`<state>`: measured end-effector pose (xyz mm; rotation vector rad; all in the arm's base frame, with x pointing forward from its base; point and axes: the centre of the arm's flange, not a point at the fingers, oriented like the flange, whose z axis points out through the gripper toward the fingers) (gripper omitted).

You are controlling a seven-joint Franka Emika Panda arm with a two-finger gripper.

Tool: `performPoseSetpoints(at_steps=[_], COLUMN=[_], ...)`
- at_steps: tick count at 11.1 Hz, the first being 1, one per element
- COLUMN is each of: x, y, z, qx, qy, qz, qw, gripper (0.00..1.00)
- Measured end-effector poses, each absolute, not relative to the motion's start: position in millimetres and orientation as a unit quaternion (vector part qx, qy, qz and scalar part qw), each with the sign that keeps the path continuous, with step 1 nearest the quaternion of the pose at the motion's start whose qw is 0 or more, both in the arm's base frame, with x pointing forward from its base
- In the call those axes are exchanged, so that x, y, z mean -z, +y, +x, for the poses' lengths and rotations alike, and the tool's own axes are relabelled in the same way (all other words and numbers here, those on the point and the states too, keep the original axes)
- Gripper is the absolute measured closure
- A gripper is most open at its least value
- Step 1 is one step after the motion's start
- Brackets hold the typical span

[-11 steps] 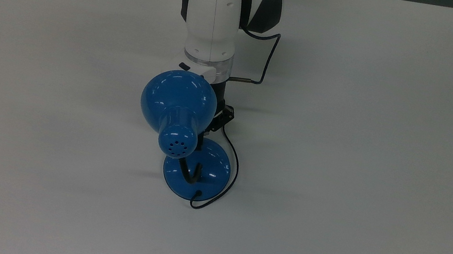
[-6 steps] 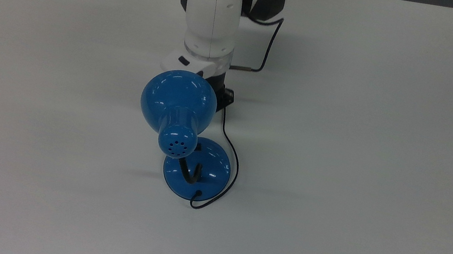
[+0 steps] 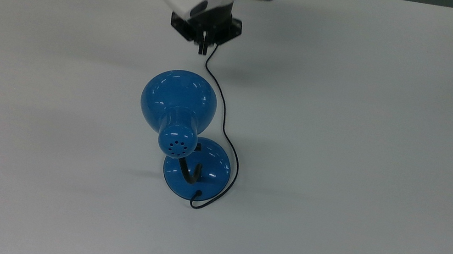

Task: Turn off the lamp
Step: 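Lift the gripper up and away from the lamp base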

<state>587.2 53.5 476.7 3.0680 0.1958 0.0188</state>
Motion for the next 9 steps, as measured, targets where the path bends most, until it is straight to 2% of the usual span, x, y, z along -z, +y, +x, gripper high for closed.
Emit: performPoseSetpoints(at_steps=[1,2,4,7,8,9], x=[-505,-528,-567,-582,-583,-588], y=[51,47,40,33,26,17], z=[583,578,568,565,566,567], qx=[-0.001,0.003,0.011,0.007,0.006,0.001], qy=[0.060,0.055,0.046,0.040,0.035,0.027], qz=[0.998,0.998,0.998,0.998,0.998,0.999], qw=[0.035,0.036,0.038,0.043,0.045,0.047], gripper=[0.95,0.88,0.58,0.13,0.01,0.00])
